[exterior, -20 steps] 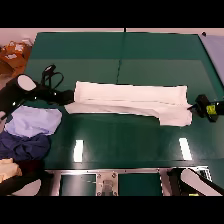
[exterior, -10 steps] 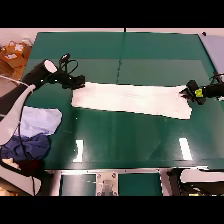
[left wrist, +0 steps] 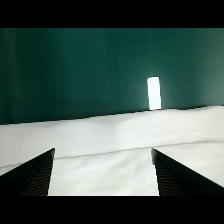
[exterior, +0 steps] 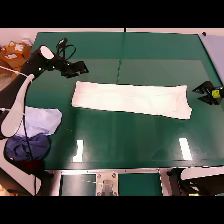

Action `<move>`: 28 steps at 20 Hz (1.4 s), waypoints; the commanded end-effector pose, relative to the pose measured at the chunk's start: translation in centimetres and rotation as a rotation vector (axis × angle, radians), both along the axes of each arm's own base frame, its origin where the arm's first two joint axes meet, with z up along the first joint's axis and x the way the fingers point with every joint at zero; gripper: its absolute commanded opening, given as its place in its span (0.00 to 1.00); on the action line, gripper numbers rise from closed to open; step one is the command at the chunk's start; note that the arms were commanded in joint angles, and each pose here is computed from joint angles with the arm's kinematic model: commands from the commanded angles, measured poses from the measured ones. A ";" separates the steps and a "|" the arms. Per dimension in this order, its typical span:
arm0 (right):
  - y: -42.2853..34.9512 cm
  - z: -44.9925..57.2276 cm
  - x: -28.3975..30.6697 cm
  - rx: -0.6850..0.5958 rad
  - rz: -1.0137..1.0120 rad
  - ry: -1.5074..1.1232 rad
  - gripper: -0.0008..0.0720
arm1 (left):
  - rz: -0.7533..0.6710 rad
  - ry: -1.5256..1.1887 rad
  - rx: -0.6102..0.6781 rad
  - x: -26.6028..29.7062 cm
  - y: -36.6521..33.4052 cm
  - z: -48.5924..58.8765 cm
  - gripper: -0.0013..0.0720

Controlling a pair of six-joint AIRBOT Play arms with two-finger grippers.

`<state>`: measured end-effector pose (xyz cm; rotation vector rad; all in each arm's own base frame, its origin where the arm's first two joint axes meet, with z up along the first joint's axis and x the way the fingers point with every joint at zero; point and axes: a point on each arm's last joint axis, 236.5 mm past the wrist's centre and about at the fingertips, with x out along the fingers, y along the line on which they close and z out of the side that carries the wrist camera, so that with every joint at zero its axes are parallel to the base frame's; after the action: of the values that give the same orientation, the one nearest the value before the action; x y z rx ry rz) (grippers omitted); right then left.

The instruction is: Fold the shirts.

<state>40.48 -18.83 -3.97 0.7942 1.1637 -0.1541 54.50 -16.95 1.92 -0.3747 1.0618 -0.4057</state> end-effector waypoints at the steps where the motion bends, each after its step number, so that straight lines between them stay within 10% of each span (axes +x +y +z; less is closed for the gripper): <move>1: 0.0 -3.6 -2.9 0.091 0.121 0.069 0.85 | -0.035 0.015 -0.006 -0.5 -0.3 1.6 1.00; 14: 8.9 -4.6 2.2 0.276 0.432 -0.095 0.85 | -0.079 0.088 -0.043 -2.4 -1.3 1.4 1.00; 15: 9.3 -4.4 2.5 0.270 0.446 -0.099 0.85 | -0.079 0.089 -0.043 -2.4 -1.3 1.4 0.95; 17: 10.2 -4.4 2.8 0.270 0.463 -0.092 0.85 | -0.082 0.095 -0.045 -2.6 -1.4 1.2 0.52; 18: 10.4 -4.5 2.7 0.271 0.462 -0.083 0.77 | -0.083 0.100 -0.044 -2.6 -1.4 1.1 0.41; 20: 10.4 -4.4 2.8 0.268 0.465 -0.085 0.20 | -0.086 0.103 -0.053 -2.7 -1.6 1.1 0.05; 22: 10.3 -3.8 3.0 0.265 0.474 -0.093 0.04 | -0.095 0.100 -0.070 -2.8 -2.3 1.4 0.05; 28: 10.4 -0.5 3.3 0.289 0.513 -0.097 0.03 | -0.209 0.048 -0.067 -4.3 -11.2 -0.1 0.05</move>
<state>44.05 -8.80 -6.00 0.7089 1.2579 0.4525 50.81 -23.85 2.57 -0.3663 1.1641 -0.5716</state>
